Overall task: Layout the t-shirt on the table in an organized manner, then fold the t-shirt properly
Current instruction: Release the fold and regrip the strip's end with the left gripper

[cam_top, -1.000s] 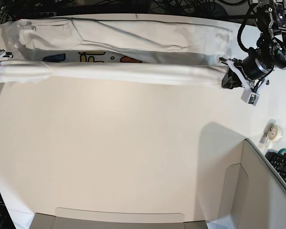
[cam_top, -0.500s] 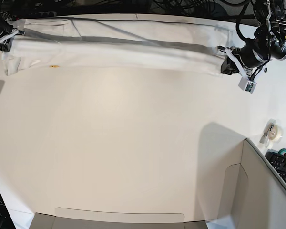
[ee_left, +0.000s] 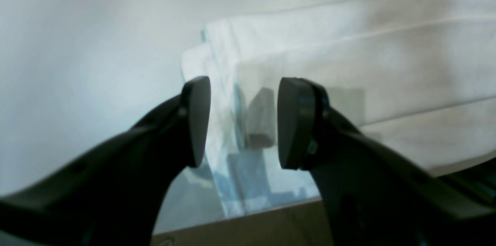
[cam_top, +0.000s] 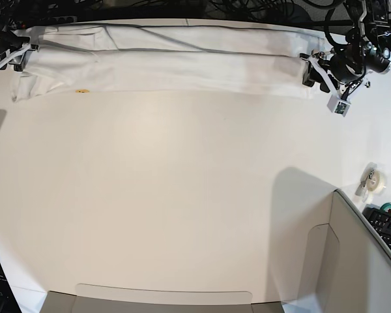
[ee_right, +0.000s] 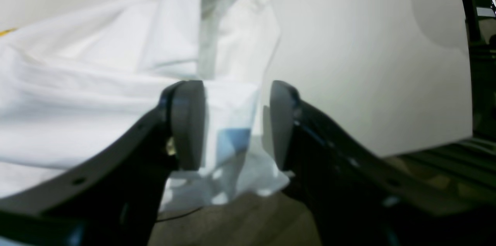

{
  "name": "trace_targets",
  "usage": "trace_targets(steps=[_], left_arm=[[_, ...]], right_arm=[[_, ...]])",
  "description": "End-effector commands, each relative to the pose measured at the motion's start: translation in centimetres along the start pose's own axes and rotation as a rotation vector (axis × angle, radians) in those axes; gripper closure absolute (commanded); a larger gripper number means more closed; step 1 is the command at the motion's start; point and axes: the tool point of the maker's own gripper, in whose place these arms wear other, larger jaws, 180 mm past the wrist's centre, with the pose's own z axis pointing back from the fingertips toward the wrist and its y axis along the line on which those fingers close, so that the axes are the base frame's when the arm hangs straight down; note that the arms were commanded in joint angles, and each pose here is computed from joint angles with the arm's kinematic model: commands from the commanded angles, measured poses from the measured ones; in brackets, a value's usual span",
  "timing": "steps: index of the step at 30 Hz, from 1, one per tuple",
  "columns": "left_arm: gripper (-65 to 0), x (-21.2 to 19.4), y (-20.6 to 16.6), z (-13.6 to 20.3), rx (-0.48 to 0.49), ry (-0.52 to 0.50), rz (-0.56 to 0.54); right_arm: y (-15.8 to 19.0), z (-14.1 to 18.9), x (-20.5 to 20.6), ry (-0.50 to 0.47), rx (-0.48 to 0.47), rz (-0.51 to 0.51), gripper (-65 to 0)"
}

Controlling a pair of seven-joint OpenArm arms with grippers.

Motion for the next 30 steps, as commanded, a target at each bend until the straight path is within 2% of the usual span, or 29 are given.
trace_targets(steps=[1,7,11,16,21,25,30], left_arm=[[-26.3,1.1,0.4,0.5,0.008,-0.036,-0.013],[-25.7,2.1,3.3,2.3,0.079,-0.095,0.051],[-28.0,1.5,3.2,3.0,-0.01,-0.085,0.152],[-28.4,-0.7,3.8,1.8,-0.165,-0.053,0.374],[-28.4,-2.2,5.6,0.3,-0.219,-0.027,0.518],[-28.4,-2.9,6.3,-0.2,-0.227,-0.013,0.571],[-28.5,-3.2,6.2,-0.4,-0.227,-0.003,0.573]], right_arm=[[-0.6,0.6,1.1,-0.038,-0.021,0.009,-28.5],[-2.5,1.3,2.3,-0.092,-0.078,-0.043,-28.5],[-3.6,1.9,3.4,-0.148,-0.1,-0.093,-28.6],[-3.2,2.8,5.1,-0.258,-0.028,-0.161,-28.8],[-2.0,3.2,6.5,-0.329,0.058,-0.181,-28.8],[-1.4,3.5,7.7,-0.38,0.097,-0.191,-28.8],[-1.1,3.4,8.6,-0.405,0.109,-0.194,-28.8]])
